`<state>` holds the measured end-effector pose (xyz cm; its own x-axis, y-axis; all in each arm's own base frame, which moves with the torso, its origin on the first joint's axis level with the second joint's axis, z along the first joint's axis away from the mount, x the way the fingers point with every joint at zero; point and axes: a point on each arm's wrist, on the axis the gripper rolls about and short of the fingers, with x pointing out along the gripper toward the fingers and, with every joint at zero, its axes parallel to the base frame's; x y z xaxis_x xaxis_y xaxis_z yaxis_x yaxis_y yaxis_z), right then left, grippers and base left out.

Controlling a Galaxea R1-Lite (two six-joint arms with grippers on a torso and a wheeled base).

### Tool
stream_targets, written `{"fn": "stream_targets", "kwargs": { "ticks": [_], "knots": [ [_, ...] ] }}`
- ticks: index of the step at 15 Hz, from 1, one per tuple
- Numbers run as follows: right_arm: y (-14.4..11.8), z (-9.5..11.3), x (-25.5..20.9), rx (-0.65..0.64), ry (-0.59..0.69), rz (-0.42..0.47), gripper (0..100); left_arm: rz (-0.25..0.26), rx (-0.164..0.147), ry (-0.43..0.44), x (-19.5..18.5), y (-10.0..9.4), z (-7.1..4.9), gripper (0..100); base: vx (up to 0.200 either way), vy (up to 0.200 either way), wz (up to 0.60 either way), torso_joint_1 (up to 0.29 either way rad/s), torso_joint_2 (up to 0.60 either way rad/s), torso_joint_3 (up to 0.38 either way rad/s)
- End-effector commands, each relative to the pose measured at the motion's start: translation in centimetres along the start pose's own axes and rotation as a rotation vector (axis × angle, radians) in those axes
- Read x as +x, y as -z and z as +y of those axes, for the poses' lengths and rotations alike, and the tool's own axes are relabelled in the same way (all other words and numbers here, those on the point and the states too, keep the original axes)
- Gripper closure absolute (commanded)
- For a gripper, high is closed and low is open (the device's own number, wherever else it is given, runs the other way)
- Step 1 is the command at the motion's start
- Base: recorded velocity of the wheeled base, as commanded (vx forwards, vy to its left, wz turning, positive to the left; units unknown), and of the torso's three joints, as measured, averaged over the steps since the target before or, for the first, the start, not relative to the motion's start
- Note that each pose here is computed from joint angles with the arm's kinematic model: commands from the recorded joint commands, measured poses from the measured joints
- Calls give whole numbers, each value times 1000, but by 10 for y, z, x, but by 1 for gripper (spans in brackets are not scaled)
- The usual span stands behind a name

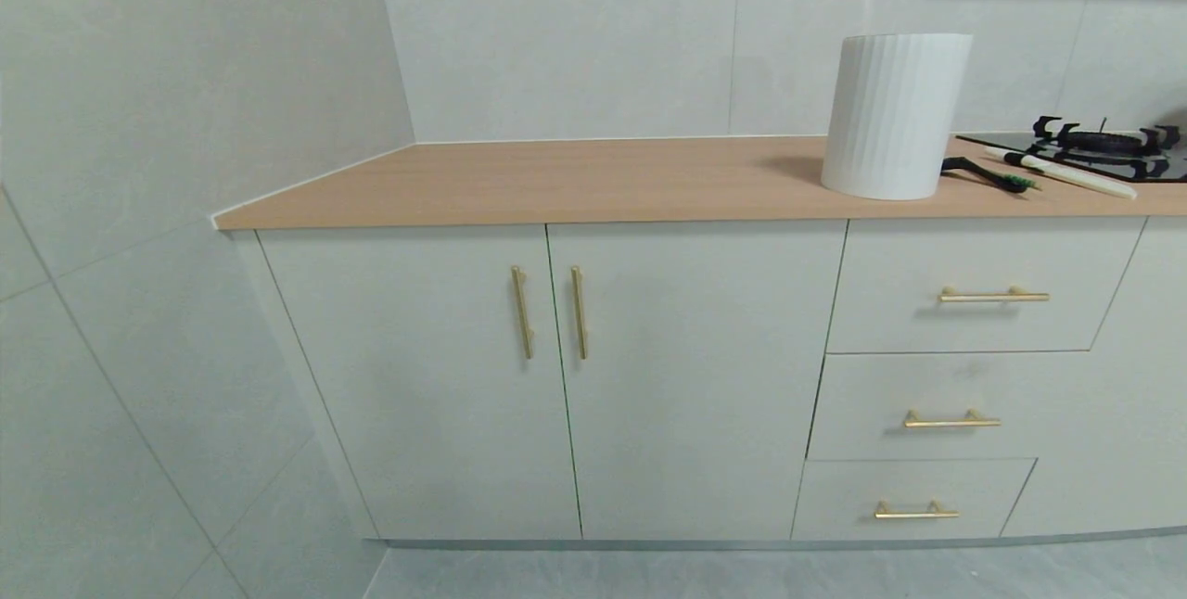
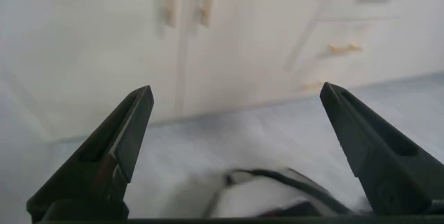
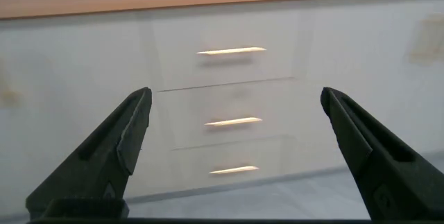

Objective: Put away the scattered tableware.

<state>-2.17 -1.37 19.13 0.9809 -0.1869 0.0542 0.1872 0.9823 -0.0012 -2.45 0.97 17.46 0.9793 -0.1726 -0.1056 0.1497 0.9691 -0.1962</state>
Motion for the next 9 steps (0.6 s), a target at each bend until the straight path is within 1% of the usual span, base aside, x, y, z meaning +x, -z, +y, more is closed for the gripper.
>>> {"fn": "stream_targets", "kwargs": {
  "ticks": [1, 2, 3, 4, 5, 6, 7, 8, 9],
  "knots": [
    [15, -7, -36, 2, 162, -104, 0, -119, 9, -81, -21, 27, 3, 0, 0, 0, 0, 0, 0, 0],
    [19, -6, -38, -3, 192, -104, 0, -111, 27, -132, -18, 33, 2, 0, 0, 0, 0, 0, 0, 0],
    [27, -4, -42, -11, 218, -112, 0, -126, 22, -171, -15, 35, 2, 0, 0, 0, 0, 0, 0, 0],
    [36, -2, -42, -19, 209, -112, 0, -158, 18, -224, -10, 39, 2, 0, 0, 0, 0, 0, 0, 0],
    [42, -1, -41, -21, 207, -104, 0, -187, 23, -270, -9, 47, 2, 0, 0, 0, 0, 0, 0, 0],
    [46, -1, -39, -15, 202, -97, 0, -219, 43, -278, -12, 59, 2, 0, 0, 0, 0, 0, 0, 0],
    [56, 0, -35, -4, 194, -66, 0, -168, 83, -297, -4, 71, 6, 0, 0, 0, 0, 0, 0, 0],
    [65, 1, -30, -3, 189, -39, 0, -160, 84, -308, -1, 76, 7, 0, 0, 0, 0, 0, 0, 0],
    [78, 3, -23, -9, 141, -18, 0, -142, 94, -306, 3, 82, 9, 0, 0, 0, 0, 0, 0, 0]
  ]
}}
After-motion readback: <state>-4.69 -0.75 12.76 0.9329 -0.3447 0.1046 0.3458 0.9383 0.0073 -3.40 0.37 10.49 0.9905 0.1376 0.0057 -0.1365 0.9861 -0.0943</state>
